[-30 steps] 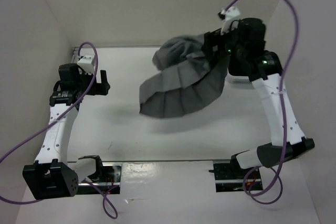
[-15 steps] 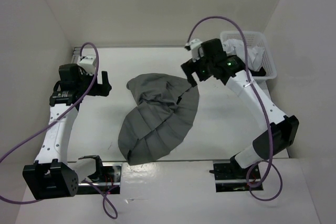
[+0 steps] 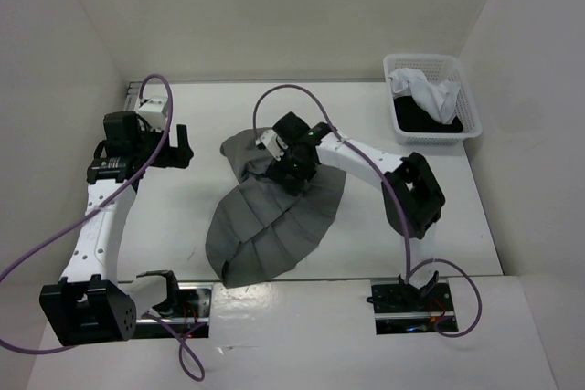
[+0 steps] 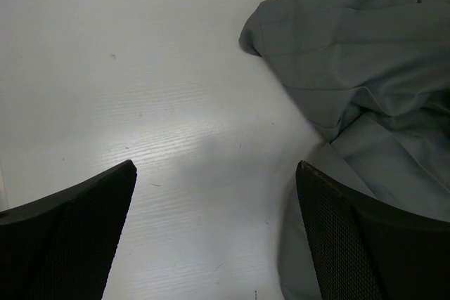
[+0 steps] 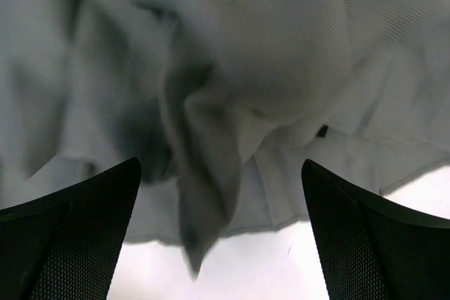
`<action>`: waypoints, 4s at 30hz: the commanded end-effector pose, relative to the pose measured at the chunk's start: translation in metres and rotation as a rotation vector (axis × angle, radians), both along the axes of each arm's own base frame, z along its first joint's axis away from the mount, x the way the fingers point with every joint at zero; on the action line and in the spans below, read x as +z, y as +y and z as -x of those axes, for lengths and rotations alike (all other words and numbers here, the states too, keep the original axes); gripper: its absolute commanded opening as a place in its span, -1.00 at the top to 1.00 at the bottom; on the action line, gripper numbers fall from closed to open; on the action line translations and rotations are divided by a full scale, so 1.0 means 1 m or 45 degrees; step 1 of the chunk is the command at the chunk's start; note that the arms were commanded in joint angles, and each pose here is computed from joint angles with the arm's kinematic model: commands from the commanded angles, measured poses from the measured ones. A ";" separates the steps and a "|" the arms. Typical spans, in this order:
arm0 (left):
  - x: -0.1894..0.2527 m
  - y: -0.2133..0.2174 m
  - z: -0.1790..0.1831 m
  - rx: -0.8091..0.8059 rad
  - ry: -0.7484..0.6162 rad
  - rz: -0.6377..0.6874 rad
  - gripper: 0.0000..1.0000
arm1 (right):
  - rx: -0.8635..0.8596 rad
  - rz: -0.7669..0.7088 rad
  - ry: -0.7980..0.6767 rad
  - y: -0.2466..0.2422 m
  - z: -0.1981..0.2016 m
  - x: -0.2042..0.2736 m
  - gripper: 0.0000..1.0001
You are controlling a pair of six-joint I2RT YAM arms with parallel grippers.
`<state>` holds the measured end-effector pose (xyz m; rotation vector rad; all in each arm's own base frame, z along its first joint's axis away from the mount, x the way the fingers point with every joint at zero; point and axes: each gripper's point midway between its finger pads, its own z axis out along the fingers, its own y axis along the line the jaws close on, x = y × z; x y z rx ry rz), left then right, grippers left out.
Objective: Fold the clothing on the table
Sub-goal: Move the skirt to the center of the board, then flatten the skirt out
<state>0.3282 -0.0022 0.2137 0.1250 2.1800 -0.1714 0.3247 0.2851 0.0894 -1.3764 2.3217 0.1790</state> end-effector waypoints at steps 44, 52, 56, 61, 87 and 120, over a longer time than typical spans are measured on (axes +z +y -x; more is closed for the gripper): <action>0.008 -0.006 -0.004 -0.056 -0.040 0.011 -1.00 | -0.525 0.184 -0.547 -0.206 -0.020 0.117 0.79; 0.004 -0.005 -0.003 -0.063 -0.019 0.005 -1.00 | -0.687 0.639 -0.445 -0.273 0.001 0.048 0.54; 0.004 -0.005 -0.003 -0.063 -0.019 0.005 -1.00 | -0.782 0.741 -0.478 -0.292 0.007 0.051 -0.46; -0.003 -0.004 -0.003 -0.054 0.016 0.003 -1.00 | -0.823 0.535 -0.599 -0.262 -0.004 0.104 -0.97; -0.016 0.004 -0.010 -0.015 0.069 -0.020 -1.00 | 0.076 0.142 -0.214 -0.017 -0.003 -0.036 -0.97; -0.014 -0.012 -0.007 -0.119 0.065 0.035 -1.00 | -0.085 -0.877 -0.390 -0.066 -0.025 0.220 1.00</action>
